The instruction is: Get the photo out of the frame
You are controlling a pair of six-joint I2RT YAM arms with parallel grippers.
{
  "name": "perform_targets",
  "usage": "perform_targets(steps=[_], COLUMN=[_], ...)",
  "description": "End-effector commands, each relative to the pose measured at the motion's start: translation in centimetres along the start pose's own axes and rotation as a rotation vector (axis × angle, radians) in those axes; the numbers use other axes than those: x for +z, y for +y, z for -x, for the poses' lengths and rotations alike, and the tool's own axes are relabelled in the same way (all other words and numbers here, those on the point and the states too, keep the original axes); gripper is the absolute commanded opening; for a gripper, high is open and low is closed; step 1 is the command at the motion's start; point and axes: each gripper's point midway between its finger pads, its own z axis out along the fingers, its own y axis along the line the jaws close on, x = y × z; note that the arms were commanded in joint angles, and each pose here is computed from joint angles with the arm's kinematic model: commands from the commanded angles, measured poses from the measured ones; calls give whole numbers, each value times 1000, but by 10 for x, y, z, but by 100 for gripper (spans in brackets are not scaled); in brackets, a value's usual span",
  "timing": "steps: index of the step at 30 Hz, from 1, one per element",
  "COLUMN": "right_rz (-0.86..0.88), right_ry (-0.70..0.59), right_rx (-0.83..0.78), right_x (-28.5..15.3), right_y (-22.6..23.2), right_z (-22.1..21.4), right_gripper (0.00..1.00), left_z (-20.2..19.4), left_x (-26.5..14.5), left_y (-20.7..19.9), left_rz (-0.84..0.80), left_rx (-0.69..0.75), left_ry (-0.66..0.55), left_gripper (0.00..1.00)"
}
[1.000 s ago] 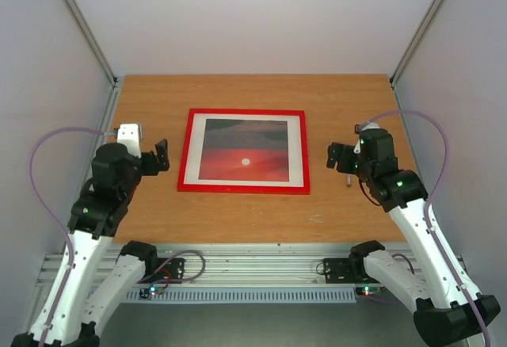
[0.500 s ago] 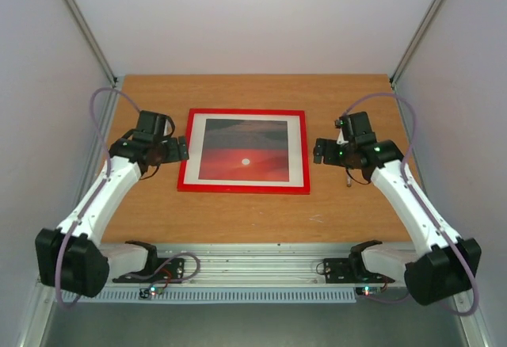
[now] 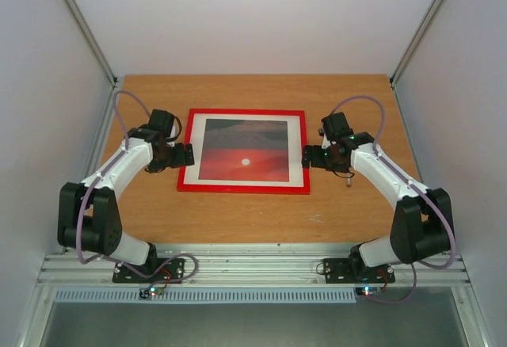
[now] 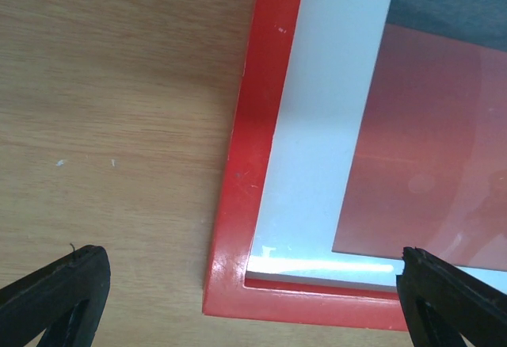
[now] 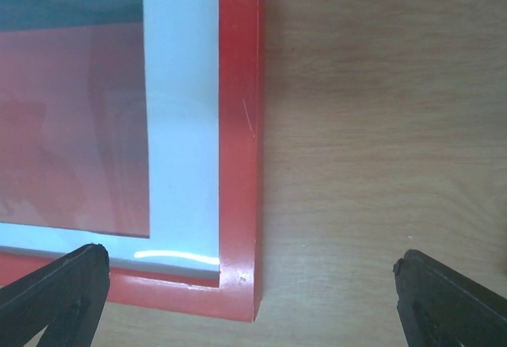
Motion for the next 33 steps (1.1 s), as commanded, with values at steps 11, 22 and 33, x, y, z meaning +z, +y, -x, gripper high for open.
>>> perform_targets(steps=[11,22,33], right_rz=[38,57,47], right_ry=[81,110,127], right_rx=[45,53,51], right_x=[56,85,92], right_y=[6,8,5], right_z=[-6,-10,-14], right_gripper=[87,49,45], left_z=[-7,-6,-10], left_x=[52,65,69], left_y=[-4,-2,1], left_rz=[-45,-116,-106], left_rx=[-41,-85,-76], left_ry=[65,68,76], left_gripper=[99,81,48])
